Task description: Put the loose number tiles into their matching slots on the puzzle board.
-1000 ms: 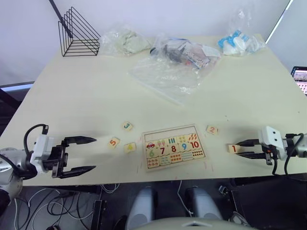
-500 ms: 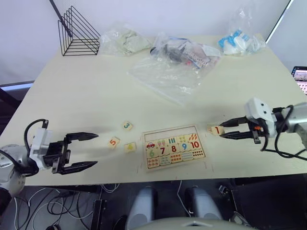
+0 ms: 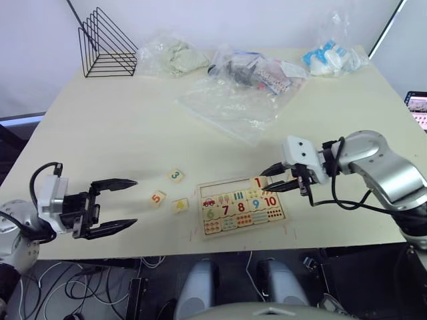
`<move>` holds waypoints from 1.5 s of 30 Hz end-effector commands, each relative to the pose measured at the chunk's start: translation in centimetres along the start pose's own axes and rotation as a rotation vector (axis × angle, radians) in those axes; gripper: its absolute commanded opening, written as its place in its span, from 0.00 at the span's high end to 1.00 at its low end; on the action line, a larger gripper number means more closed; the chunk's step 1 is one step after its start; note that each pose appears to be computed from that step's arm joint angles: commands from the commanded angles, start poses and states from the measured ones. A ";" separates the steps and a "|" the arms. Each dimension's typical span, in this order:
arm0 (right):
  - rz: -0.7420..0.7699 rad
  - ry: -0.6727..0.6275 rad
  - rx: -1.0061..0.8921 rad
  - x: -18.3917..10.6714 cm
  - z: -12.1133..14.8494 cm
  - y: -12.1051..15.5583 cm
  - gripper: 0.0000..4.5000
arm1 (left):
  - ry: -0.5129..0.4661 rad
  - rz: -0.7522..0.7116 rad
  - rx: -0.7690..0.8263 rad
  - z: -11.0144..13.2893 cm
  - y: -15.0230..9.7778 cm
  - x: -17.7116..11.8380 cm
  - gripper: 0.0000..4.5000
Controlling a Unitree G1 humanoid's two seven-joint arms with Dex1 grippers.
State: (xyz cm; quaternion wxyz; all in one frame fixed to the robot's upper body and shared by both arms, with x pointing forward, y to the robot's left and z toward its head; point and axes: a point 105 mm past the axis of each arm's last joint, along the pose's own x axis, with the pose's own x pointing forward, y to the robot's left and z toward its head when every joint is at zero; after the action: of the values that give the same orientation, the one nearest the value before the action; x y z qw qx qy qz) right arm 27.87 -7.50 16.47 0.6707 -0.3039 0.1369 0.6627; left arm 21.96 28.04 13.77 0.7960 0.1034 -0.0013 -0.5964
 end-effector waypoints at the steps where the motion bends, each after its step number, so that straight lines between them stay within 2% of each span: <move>1: -0.026 0.031 -0.061 0.5 1.3 -0.8 0.80 | 0.001 -0.011 0.015 0.5 -0.4 -0.5 0.00; 15: -0.007 0.155 -0.082 4.2 2.7 -2.0 0.80 | 0.092 0.048 -0.023 -0.4 -1.1 -2.4 0.00; 32: -0.017 0.223 -0.056 9.3 5.1 -2.3 0.80 | 0.074 0.082 -0.054 -0.7 -1.7 -2.5 0.00; 45: -0.020 0.256 -0.003 11.4 4.9 -1.8 0.80 | 0.081 0.054 -0.039 -0.4 -2.0 -2.3 0.00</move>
State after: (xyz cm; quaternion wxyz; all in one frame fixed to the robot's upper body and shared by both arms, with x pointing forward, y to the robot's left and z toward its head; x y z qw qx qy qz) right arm 29.78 4.12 13.36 0.6555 -0.3796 0.2334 0.6097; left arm 19.67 29.90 12.69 0.8243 0.1002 0.0471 -0.5552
